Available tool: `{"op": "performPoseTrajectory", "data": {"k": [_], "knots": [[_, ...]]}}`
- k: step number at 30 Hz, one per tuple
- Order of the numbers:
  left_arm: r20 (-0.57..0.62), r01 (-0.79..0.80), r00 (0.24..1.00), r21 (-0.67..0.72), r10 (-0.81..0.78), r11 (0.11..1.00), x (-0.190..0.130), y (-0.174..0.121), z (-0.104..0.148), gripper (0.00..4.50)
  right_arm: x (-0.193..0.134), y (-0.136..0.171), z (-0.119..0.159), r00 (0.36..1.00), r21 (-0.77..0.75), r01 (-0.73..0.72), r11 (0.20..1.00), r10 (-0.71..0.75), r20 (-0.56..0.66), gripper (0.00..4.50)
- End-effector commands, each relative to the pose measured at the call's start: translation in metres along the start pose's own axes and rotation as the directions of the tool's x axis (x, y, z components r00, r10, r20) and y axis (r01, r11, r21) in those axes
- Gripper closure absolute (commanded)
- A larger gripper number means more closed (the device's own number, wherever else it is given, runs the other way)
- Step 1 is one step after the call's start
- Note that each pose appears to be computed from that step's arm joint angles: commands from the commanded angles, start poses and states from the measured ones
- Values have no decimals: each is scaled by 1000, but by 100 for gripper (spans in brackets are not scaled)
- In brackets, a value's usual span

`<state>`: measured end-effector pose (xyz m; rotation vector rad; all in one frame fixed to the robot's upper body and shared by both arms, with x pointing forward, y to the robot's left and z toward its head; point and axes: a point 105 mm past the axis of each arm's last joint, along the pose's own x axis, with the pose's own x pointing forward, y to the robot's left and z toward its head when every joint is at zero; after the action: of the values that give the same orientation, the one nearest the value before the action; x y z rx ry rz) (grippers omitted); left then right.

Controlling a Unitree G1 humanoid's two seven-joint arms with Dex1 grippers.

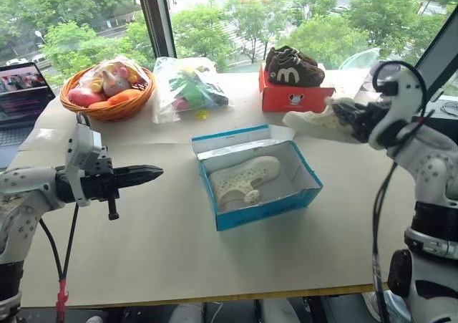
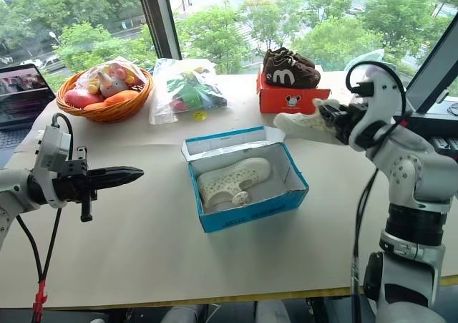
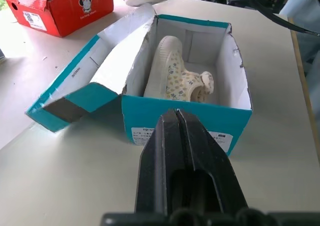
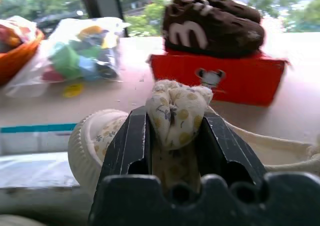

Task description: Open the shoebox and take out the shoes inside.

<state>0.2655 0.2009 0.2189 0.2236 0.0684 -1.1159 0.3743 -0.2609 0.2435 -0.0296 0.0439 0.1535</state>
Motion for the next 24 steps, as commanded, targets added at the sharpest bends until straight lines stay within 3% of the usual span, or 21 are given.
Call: {"op": "performPoseTrajectory", "data": {"k": [1, 3, 7, 11, 15, 19, 24], "knots": [[25, 9, 1000, 43, -10, 999, 1, -2, 10, 450, -13, -36, 13, 976, -81, 200, 977, -191, 101, 309], [25, 15, 1000, 40, -16, 999, 3, -2, 10, 450, -14, -51, 3, 958, -53, 275, 960, -269, 95, 309], [26, 23, 999, 41, -24, 999, 5, -1, 10, 450, -13, -61, -21, 945, -144, 326, 934, -326, 24, 309], [27, 32, 999, 42, -33, 999, 5, -2, 11, 450, -14, -58, -45, 946, -179, 308, 934, -320, -44, 309], [19, 31, 999, 44, -32, 999, 5, -3, 9, 450, -17, -48, -85, 943, -148, 243, 959, -269, -198, 309], [24, 31, 999, 40, -32, 999, 5, -4, 7, 450, -19, -40, -92, 946, -128, 196, 972, -222, -236, 309], [27, 36, 999, 41, -37, 998, 7, -5, 7, 450, -25, -39, -90, 943, -133, 168, 977, -199, -268, 176]]}}
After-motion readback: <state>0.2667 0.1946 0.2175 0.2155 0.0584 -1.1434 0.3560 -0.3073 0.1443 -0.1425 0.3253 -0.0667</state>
